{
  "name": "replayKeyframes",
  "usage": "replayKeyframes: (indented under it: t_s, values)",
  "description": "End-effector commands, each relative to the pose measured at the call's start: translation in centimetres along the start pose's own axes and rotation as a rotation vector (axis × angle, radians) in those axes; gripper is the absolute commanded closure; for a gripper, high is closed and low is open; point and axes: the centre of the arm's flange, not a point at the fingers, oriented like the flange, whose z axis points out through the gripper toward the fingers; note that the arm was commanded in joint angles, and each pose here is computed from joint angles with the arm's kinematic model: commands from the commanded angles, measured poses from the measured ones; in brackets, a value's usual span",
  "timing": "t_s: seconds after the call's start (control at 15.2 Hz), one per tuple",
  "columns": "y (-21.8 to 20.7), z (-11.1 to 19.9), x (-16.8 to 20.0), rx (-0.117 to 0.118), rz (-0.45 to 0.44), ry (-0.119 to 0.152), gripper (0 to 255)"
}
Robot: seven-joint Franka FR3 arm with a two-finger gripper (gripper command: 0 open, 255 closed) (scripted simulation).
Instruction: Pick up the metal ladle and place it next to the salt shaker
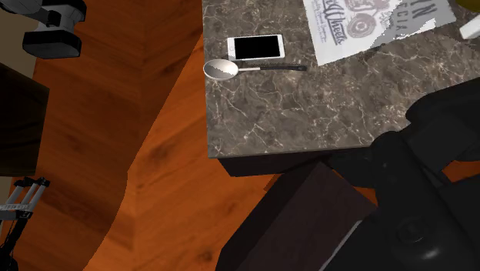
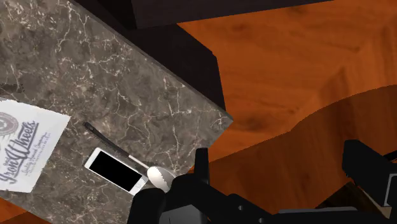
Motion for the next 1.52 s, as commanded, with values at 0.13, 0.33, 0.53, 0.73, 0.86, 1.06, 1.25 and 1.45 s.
replayKeyframes:
  t_s: [0.13, 0.33, 0.53, 0.73, 0.86, 1.06, 1.25, 1.45]
  values:
    - [1.7, 2.0, 0.5, -0.002, -0.048, 0.0, 0]
    - [4.1, 4.9, 1.4, -0.006, -0.12, 0.0, 0]
    - [6.5, 7.8, 2.5, -0.01, -0.192, -0.001, 0]
    - [8.8, 10.8, 3.7, -0.014, -0.264, -0.001, 0]
    - [10.3, 12.7, 4.6, -0.016, -0.312, -0.001, 0]
    - [12.4, 15.6, 6.1, -0.02, -0.384, -0.001, 0]
    - [14.5, 18.5, 7.8, -0.024, -0.455, -0.001, 0]
    - [16.4, 21.4, 9.6, -0.027, -0.527, -0.002, 0]
